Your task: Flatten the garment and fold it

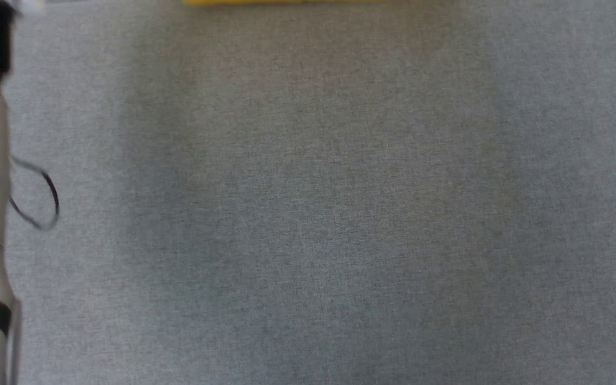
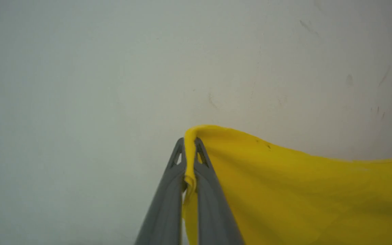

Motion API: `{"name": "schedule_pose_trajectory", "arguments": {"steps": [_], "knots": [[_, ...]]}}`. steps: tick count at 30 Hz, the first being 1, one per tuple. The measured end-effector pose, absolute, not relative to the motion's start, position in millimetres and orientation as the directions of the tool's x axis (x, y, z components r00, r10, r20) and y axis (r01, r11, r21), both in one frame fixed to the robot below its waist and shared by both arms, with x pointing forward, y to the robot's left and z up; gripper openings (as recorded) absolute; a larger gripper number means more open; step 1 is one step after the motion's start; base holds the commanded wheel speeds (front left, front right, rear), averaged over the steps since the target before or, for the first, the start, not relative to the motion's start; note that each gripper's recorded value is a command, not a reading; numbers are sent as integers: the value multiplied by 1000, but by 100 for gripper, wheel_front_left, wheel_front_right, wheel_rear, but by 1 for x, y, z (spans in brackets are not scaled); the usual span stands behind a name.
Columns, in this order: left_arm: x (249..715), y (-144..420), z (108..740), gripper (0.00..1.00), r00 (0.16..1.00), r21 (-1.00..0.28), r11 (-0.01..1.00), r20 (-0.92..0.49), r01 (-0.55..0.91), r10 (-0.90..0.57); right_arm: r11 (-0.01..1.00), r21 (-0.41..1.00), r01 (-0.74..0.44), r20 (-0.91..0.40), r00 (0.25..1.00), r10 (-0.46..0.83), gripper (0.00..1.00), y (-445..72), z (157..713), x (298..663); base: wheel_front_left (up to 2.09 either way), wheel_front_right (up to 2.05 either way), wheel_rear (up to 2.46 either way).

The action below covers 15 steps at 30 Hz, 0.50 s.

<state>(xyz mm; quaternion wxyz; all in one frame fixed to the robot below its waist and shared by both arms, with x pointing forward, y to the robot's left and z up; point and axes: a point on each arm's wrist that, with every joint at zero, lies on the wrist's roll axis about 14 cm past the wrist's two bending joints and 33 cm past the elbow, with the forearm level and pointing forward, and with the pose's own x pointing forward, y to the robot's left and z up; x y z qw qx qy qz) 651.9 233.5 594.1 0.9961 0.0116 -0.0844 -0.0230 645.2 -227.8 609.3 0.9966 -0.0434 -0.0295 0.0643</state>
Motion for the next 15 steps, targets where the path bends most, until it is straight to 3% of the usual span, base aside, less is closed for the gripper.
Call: {"name": "schedule_pose_trajectory", "arguments": {"steps": [7,15], "knots": [[592,244,541,0,995,-22,999,92,34,-32,981,-44,-187,-15,982,186,0,-222,559,600,0,0,0],[473,255,488,0,998,-91,994,0,-63,63,980,63,-186,-128,973,193,0,-234,508,509,0,0,0]]}}
